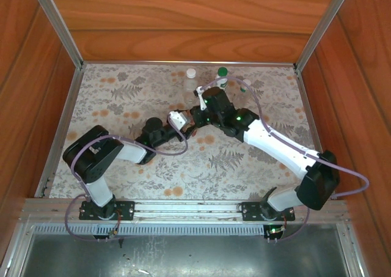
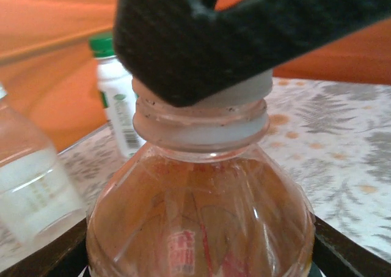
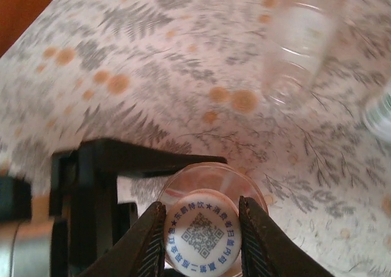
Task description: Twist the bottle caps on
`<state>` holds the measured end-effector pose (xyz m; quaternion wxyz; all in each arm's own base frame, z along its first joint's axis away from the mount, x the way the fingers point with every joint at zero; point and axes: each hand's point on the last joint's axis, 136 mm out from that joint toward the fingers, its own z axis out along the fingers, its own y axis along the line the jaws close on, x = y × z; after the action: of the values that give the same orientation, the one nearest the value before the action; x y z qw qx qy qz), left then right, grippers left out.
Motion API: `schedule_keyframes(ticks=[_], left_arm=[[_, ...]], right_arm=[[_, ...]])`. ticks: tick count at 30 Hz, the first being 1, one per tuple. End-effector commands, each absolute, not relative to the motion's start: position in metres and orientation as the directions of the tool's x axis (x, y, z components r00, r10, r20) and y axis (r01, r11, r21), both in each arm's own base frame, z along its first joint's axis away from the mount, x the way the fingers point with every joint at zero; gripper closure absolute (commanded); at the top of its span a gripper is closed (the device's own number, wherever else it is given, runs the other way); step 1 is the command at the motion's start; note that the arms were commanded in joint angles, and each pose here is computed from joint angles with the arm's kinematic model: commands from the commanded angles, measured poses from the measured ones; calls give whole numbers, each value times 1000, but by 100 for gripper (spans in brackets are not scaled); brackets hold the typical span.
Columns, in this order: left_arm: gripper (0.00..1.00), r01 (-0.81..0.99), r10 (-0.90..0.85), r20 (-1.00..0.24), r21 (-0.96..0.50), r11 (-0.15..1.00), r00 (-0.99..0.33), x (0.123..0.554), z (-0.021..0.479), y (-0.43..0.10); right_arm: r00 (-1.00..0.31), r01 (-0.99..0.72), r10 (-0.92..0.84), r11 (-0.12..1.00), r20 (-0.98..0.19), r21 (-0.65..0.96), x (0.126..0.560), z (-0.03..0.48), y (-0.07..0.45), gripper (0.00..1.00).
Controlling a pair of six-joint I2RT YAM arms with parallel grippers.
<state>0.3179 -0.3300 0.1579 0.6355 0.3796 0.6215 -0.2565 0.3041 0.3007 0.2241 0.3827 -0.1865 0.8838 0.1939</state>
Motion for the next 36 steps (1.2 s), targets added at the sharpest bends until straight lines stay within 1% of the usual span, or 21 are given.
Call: schedule_keyframes(ticks=[1,3,5,6,8,10,11,13,15,17,18,20,23,25,28,33,36], left_arm=[[34,679,90,-973,212,703,211,337,203,-318],[34,700,91,-975,208,683,201,330,198,-317],[34,727,94,-977,204,655,189,323,191,-315],[34,751,95,-979,201,629,183,318,187,-315],[34,796,98,-982,188,575,161,308,176,-315],[34,845,95,-985,175,506,147,295,168,-316],[33,865,99,-984,176,471,147,288,165,-316],[33,897,122,-976,215,386,182,272,157,-319],[33,909,148,-958,282,307,247,258,150,-322],[34,906,165,-937,341,252,307,247,146,-323],[34,900,176,-926,369,232,335,243,144,-323],[34,884,205,-902,420,207,381,240,140,-324],[33,864,241,-878,463,198,415,239,137,-323],[33,864,241,-875,466,189,420,238,137,-323],[34,871,235,-878,459,174,416,234,136,-324],[34,879,227,-884,448,162,409,232,136,-325],[34,882,223,-886,445,155,407,231,136,-326]], right_arm=[[-734,-270,-15,924,-679,272,306,209,285,91],[-661,-433,-129,870,-739,236,301,224,294,71],[-569,-559,-211,808,-794,186,295,240,298,56],[-521,-620,-252,768,-815,159,289,248,298,51],[-432,-710,-312,696,-846,106,278,260,295,44],[-323,-797,-371,602,-871,39,263,270,293,40],[-253,-837,-404,546,-879,-10,254,274,292,37],[-99,-904,-472,411,-876,-120,233,277,291,36],[63,-942,-543,244,-837,-229,211,273,288,37],[224,-947,-604,50,-765,-317,189,263,282,39],[277,-940,-630,-23,-726,-339,182,259,279,41],[315,-929,-684,-82,-658,-360,182,255,272,42],[387,-898,-749,-174,-538,-403,186,246,266,43],[448,-866,-761,-238,-469,-441,188,239,265,44],[497,-834,-774,-303,-391,-461,193,232,270,44],[539,-798,-790,-370,-292,-475,202,219,279,47],[558,-789,-783,-396,-275,-470,203,214,286,49]])
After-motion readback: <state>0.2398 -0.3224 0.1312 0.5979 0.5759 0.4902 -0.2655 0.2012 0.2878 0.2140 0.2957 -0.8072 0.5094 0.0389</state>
